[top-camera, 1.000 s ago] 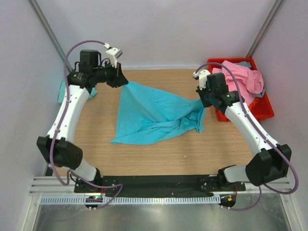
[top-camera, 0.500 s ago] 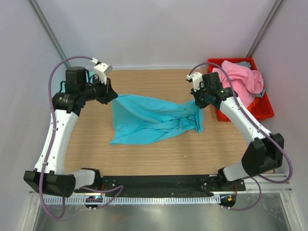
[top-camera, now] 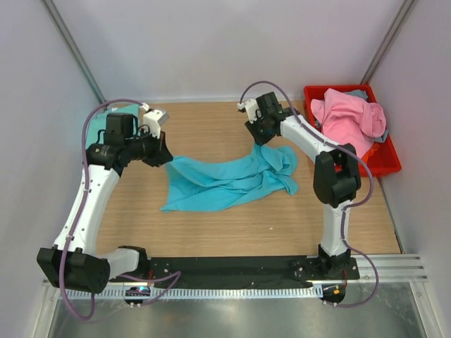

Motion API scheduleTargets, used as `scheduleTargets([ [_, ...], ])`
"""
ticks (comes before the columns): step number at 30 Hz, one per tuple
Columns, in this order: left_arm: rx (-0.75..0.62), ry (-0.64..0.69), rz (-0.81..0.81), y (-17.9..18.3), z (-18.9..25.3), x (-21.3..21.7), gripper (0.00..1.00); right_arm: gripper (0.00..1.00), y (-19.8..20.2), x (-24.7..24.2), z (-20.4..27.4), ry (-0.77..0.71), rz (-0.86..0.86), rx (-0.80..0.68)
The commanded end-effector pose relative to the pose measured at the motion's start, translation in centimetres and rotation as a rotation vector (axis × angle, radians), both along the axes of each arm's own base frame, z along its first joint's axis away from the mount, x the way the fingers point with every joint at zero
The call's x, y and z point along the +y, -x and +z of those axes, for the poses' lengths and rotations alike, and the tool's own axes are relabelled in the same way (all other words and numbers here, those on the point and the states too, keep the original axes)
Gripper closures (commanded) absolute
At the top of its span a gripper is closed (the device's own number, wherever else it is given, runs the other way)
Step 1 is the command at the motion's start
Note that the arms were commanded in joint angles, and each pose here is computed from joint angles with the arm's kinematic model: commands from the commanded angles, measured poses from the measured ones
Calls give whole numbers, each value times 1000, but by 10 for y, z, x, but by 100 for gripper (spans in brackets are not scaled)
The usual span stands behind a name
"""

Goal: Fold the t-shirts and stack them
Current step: Flatten the tshirt out

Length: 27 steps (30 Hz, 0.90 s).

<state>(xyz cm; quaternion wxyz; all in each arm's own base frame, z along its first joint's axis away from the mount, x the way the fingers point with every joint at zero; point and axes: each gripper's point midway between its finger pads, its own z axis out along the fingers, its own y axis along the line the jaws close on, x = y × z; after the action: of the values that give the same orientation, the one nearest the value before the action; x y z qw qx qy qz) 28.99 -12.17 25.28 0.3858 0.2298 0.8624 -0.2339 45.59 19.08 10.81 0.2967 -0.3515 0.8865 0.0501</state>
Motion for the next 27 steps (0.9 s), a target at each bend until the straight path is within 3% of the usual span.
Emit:
scheduleTargets([
  [1,-37,0,6,-5,4,3,100,62,-16,7,18,-9,-34,-76],
  [4,-35,0,9,-5,3,4,100,54,6,-5,31,-19,-31,-134],
  [6,-32,-3,13,-5,0,5,100,52,18,-15,73,-29,2,-286],
  [7,-37,-3,12,-5,1,5,100,52,39,-29,51,15,21,-264],
  [11,-45,-11,31,-8,-2,10,100,49,72,-61,58,116,83,-417],
  [17,-35,1,55,-12,-3,16,100,49,120,-69,61,98,200,-484],
  [27,-36,6,87,-15,-8,25,100,48,126,-50,33,123,438,-521],
])
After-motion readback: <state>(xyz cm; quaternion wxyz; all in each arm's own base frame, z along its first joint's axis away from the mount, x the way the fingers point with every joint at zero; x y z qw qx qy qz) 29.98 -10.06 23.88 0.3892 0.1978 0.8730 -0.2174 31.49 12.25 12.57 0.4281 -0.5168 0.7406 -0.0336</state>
